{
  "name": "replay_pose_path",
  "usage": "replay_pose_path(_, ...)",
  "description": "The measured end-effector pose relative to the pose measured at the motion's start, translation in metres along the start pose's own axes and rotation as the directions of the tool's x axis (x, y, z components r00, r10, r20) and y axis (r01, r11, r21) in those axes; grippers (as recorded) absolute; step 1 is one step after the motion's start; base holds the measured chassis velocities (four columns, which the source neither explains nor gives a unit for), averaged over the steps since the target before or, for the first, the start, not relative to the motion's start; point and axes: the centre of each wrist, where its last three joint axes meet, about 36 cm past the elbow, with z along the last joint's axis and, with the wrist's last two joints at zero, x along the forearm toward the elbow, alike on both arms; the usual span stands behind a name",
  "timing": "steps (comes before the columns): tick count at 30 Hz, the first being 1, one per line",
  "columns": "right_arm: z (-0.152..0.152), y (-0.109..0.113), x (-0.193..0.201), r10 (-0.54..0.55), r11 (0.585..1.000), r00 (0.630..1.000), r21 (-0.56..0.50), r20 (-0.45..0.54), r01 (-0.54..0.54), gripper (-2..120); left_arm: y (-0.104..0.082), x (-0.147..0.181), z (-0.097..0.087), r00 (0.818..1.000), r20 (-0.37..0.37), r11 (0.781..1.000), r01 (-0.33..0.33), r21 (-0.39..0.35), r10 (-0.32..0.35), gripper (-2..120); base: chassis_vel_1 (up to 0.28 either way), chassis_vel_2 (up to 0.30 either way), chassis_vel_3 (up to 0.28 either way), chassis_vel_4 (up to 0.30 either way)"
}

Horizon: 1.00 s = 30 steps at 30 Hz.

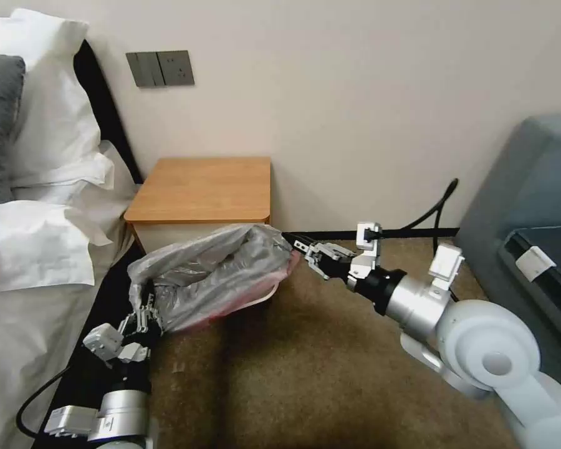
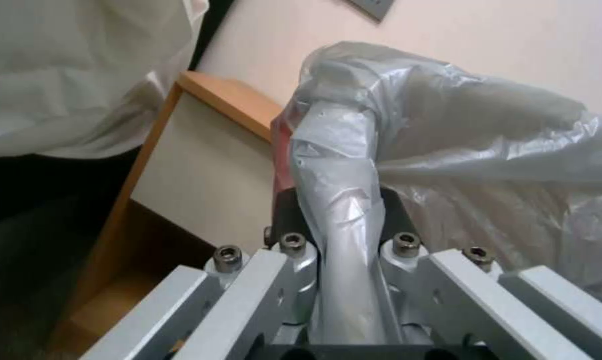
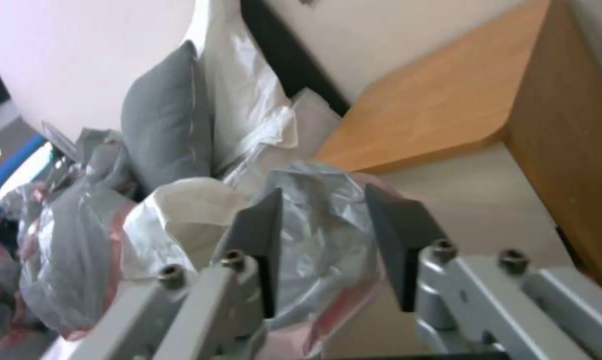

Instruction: Pick up the garbage bag from the table and place it over the trash can.

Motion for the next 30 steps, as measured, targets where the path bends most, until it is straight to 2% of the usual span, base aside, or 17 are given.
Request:
replay_pose_path(3,0.014,0.002,0.005,0.003,0.997,1.000,-0.078,0.031,-0.001,50,-0.001,0.000,-0.001,1.000,0.002,1.000,0.002,0.002,-0.002,7,0.000,0.000,0.000,0.000)
replay_pose_path(4,0.014,0.002,0.005,0.003,0.997,1.000,-0.078,0.031,-0.001,50,-0.001,0.000,-0.001,1.000,0.002,1.000,0.002,0.002,-0.002,7,0.000,0.000,0.000,0.000)
replay_pose_path(7,0.027,0.002,0.006,0.008,0.983,0.996,-0.181,0.085,0.008,64,-0.002,0.000,-0.003,1.000,0.005,1.000,0.001,0.006,-0.001,7,0.000,0.000,0.000,0.000)
replay_pose_path(8,0.027,0.002,0.006,0.008,0.983,0.996,-0.181,0.085,0.008,64,-0.002,0.000,-0.003,1.000,0.005,1.000,0.001,0.006,-0.001,7,0.000,0.000,0.000,0.000)
replay_pose_path(12,0.036,0.003,0.001,0.013,0.946,0.991,-0.323,0.130,0.030,82,-0.004,0.001,-0.005,1.000,0.006,1.000,0.001,0.009,-0.001,7,0.000,0.000,0.000,0.000)
replay_pose_path(13,0.036,0.003,0.001,0.013,0.946,0.991,-0.323,0.130,0.030,82,-0.004,0.001,-0.005,1.000,0.006,1.000,0.001,0.009,-0.001,7,0.000,0.000,0.000,0.000)
replay_pose_path(16,0.041,0.000,-0.005,0.028,0.925,0.991,-0.379,0.134,0.025,95,-0.006,0.001,-0.005,1.000,0.006,1.000,0.001,0.018,-0.001,7,0.000,0.000,0.000,0.000)
replay_pose_path(20,0.045,-0.002,-0.011,0.032,0.911,0.991,-0.411,0.130,0.024,100,-0.007,0.001,-0.005,1.000,0.006,1.000,0.002,0.021,-0.002,7,0.000,0.000,0.000,0.000)
replay_pose_path(25,0.047,-0.001,-0.014,0.027,0.907,0.991,-0.421,0.131,0.031,99,-0.007,0.001,-0.005,1.000,0.006,1.000,0.005,0.022,-0.005,7,0.000,0.000,0.000,0.000)
replay_pose_path(30,0.048,-0.002,-0.019,0.014,0.906,0.991,-0.422,0.135,0.045,82,-0.008,0.002,-0.005,1.000,0.003,1.000,0.004,0.024,-0.004,7,0.000,0.000,0.000,0.000)
